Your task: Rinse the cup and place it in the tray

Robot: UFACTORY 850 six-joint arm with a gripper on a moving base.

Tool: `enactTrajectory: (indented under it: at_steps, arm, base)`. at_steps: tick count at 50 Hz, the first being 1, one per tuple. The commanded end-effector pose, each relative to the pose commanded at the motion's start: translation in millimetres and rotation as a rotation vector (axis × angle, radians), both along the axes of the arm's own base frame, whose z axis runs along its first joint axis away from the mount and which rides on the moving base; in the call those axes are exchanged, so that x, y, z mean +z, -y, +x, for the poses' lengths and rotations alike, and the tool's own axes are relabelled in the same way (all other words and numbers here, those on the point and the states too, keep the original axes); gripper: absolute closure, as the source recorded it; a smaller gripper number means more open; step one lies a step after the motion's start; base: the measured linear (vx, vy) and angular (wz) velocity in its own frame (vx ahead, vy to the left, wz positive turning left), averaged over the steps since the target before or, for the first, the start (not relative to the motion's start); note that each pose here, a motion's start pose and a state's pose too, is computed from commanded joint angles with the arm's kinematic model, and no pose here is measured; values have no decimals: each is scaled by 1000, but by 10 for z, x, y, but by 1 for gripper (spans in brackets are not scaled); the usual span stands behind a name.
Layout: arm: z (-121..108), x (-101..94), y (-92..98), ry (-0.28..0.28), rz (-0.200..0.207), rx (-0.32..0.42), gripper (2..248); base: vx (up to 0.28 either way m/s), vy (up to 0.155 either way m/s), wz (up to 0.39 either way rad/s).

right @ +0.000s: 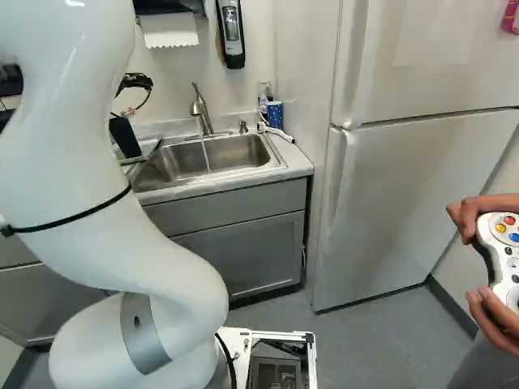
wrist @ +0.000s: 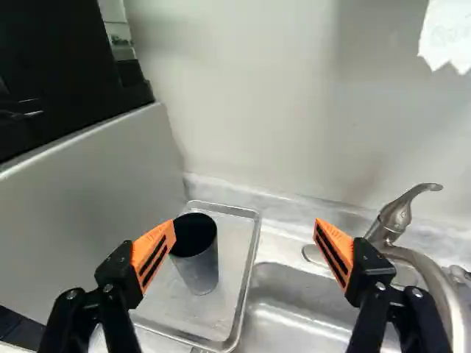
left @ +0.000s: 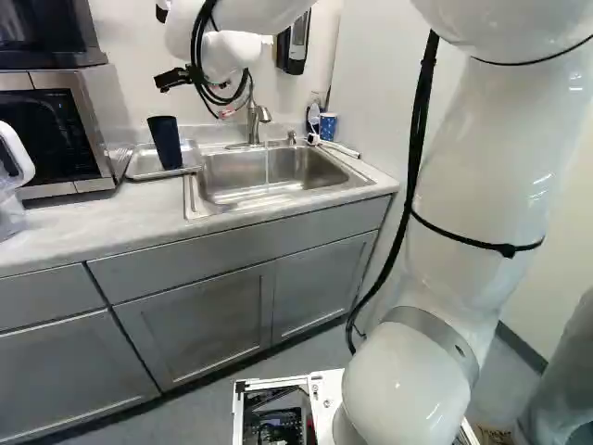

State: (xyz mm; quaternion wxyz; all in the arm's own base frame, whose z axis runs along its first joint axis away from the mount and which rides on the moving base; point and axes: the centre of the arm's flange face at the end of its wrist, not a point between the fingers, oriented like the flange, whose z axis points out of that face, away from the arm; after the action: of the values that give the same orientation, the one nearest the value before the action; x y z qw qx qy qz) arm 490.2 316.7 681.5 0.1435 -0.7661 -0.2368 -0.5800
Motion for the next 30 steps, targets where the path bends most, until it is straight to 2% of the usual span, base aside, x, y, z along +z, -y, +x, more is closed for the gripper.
enactTrajectory:
  at_steps: [30]
  arm:
    - [136,342,477,59,25,-80,3]
  base:
    - [0,0,0]
